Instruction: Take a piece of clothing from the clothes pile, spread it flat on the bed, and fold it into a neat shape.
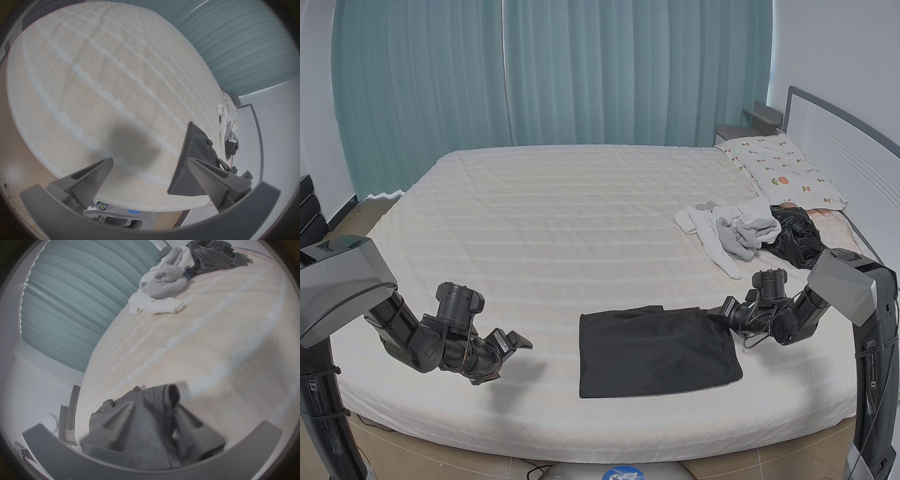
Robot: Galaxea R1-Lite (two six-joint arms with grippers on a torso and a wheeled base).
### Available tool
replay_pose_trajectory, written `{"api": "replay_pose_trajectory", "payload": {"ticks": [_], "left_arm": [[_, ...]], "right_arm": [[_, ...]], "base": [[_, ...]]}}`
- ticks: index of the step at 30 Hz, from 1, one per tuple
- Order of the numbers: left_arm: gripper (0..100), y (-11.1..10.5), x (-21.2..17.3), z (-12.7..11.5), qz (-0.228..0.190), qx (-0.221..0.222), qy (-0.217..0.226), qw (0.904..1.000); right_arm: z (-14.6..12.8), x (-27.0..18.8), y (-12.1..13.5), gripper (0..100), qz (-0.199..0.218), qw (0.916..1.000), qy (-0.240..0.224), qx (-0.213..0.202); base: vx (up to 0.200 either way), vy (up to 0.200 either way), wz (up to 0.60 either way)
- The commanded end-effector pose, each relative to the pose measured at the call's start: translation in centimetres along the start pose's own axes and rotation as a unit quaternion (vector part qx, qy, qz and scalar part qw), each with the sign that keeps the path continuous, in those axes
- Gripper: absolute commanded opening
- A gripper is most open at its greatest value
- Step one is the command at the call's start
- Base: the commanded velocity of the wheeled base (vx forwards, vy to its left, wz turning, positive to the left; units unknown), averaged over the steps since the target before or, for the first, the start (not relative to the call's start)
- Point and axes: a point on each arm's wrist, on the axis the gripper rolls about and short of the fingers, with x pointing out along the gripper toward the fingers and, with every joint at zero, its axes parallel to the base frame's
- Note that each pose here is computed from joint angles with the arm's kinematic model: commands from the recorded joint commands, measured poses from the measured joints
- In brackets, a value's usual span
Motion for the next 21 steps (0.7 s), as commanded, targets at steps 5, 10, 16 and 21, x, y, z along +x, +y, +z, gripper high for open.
{"api": "replay_pose_trajectory", "payload": {"ticks": [5, 10, 16, 21], "left_arm": [[100, 0.1, 0.1, -0.1, 0.002, 0.000, 0.001, 1.0000], [100, 0.0, 0.1, 0.0, 0.001, -0.001, 0.000, 1.0000], [100, 0.0, 0.1, 0.0, 0.002, 0.000, 0.000, 1.0000], [100, 0.0, 0.1, 0.0, 0.001, 0.000, -0.001, 1.0000]], "right_arm": [[0.1, 0.7, -0.3, 0, 0.003, 0.9997, -0.005, 0.023], [0.6, 0.4, -0.3, 0, -0.002, 0.9992, -0.017, 0.036], [0.8, 0.4, -0.4, 0, -0.006, 0.9985, -0.039, 0.037], [0.6, 0.5, -0.3, 0, 0.001, 0.9982, -0.046, 0.040]], "base": [[0.000, 0.000, 0.00], [0.000, 0.000, 0.00], [0.000, 0.000, 0.00], [0.000, 0.000, 0.00]]}}
